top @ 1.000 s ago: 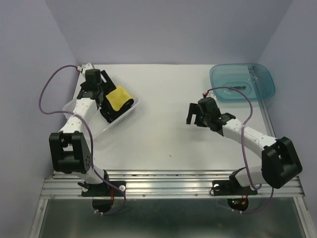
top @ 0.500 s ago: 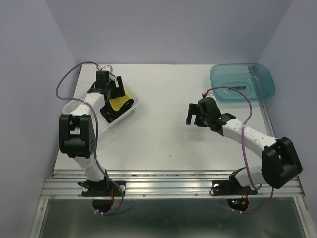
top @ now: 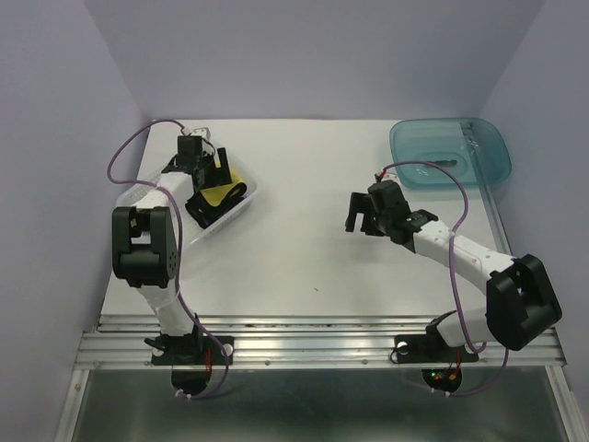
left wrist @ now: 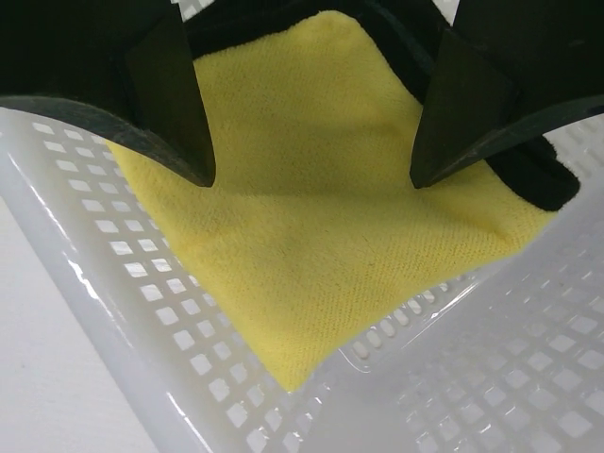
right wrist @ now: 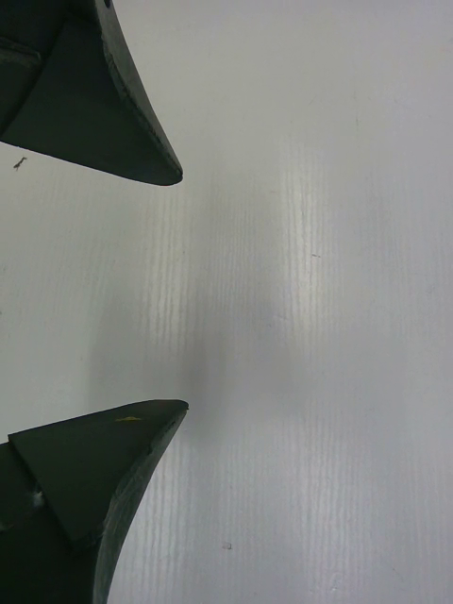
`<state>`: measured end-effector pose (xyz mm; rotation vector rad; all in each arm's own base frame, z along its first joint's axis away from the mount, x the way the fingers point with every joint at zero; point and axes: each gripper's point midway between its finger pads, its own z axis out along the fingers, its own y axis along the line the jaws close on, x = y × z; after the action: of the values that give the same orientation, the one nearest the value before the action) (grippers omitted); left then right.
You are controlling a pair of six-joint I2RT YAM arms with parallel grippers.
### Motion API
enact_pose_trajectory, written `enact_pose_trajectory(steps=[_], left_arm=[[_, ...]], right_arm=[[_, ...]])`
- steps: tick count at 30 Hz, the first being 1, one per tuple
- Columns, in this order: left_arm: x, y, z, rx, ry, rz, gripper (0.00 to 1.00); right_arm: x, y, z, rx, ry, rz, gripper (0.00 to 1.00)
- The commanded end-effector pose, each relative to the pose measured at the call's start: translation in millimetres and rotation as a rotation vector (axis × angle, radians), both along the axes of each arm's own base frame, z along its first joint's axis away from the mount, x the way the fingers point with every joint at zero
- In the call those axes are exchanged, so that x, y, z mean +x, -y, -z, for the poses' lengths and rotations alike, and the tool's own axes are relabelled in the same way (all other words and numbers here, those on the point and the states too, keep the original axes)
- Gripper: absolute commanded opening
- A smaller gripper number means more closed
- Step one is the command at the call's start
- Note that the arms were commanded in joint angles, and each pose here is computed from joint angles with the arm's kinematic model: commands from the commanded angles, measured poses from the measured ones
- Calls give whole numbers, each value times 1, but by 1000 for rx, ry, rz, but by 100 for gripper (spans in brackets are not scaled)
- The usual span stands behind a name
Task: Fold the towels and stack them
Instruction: Neatly place the folded towel into the bin
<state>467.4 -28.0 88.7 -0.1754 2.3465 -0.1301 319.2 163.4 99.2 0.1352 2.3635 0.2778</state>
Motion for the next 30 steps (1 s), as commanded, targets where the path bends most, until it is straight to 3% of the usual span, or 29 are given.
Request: enact_pose_trajectory(steps=[1, 9, 11, 12, 13, 15, 19, 30], left_arm=[[1, 12, -58, -44, 152, 77, 96], [-5, 28, -64, -49, 165, 107, 96], [-6, 38, -65, -75, 167, 135, 91], [-7, 45, -66, -97, 166, 164, 83], [-8, 53, -67, -105, 169, 176, 56], [-10, 58, -65, -95, 162, 174, 24], [-10, 62, -52, -93, 133, 157, 0], [-9, 58, 0, -87, 7, 101, 0]], right_arm=[[9, -3, -25, 30, 67, -7, 100], [8, -3, -25, 37, 66, -7, 100], [7, -4, -25, 37, 64, -7, 100], [7, -3, -24, 36, 62, -6, 100], [7, -3, -23, 34, 59, -6, 100], [8, -3, -23, 34, 61, -5, 100], [8, -3, -22, 27, 57, -4, 100], [8, 0, -15, 9, 43, 6, 100]])
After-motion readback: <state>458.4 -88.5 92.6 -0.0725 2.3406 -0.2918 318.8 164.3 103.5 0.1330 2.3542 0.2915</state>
